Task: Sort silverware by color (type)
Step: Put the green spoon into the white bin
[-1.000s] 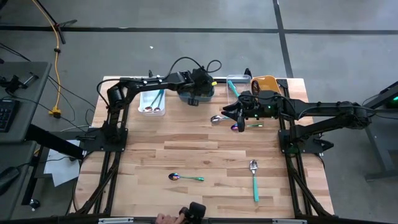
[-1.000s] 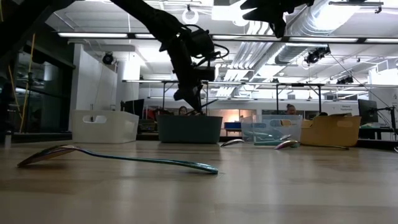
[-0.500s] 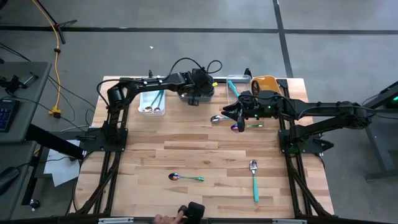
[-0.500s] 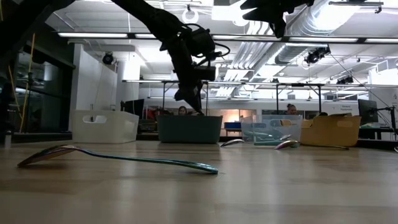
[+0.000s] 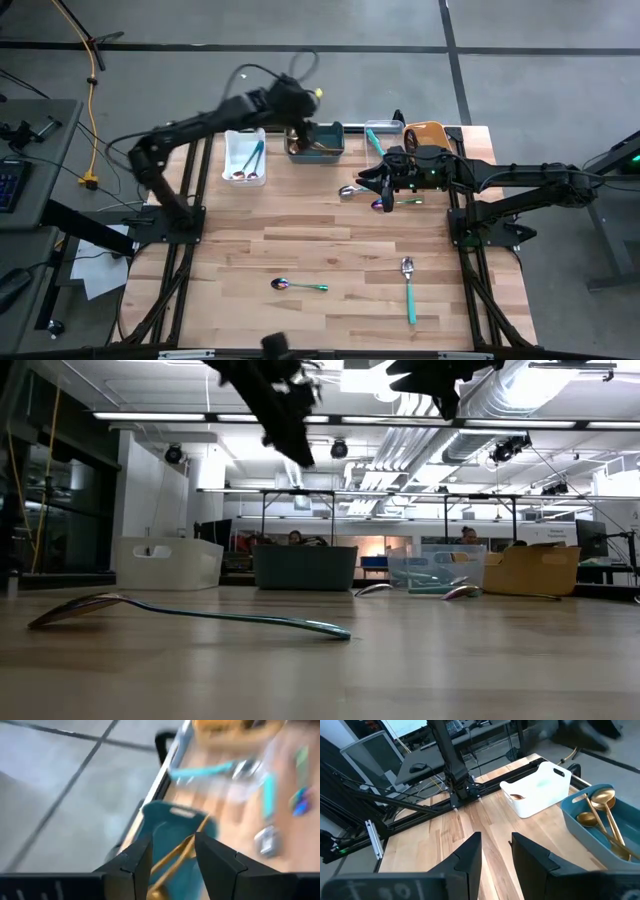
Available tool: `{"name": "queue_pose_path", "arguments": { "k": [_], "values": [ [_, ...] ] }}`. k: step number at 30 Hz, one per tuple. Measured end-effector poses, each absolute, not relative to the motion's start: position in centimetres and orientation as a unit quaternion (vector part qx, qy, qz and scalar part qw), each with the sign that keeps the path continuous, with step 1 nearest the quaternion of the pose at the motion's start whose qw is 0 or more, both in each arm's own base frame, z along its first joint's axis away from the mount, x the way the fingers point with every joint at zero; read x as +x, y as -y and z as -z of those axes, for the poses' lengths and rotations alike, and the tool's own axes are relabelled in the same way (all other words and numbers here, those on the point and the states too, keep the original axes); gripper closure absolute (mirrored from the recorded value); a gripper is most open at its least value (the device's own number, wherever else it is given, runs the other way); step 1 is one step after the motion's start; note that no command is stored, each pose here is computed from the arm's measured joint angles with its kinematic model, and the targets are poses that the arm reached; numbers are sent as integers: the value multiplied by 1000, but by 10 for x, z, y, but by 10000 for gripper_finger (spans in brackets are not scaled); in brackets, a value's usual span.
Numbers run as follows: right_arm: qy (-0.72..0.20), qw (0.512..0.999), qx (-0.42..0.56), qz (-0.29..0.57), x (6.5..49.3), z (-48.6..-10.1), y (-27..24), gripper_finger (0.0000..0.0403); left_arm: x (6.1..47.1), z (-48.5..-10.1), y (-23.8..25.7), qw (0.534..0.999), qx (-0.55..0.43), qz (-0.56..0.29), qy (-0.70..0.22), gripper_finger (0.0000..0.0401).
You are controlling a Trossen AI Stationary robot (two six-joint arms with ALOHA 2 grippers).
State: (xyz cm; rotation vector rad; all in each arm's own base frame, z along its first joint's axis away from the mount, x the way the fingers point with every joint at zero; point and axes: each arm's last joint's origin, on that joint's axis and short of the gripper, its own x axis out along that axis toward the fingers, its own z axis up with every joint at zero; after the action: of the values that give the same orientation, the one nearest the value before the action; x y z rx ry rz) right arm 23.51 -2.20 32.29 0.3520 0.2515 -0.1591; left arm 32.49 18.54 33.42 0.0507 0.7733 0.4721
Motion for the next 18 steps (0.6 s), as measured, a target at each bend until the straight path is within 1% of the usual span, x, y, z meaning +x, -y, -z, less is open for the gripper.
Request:
{"name": "queue_pose_path", "arguments": {
  "k": [3, 8, 12, 18],
  "values": [
    [-125, 974, 170, 78, 235, -323, 22, 302, 301, -357, -170, 923, -29, -216, -317, 260],
    [-125, 974, 171, 78, 235, -323, 22, 302, 263, -376, -129, 951, -49, -196, -236, 260],
    [-125, 975, 169, 78, 235, -323, 22, 302, 237, -373, -92, 970, -73, -168, -159, 260],
    [-125, 974, 172, 78, 235, -323, 22, 302, 213, -348, -43, 989, -107, -87, -58, 260]
  ]
}}
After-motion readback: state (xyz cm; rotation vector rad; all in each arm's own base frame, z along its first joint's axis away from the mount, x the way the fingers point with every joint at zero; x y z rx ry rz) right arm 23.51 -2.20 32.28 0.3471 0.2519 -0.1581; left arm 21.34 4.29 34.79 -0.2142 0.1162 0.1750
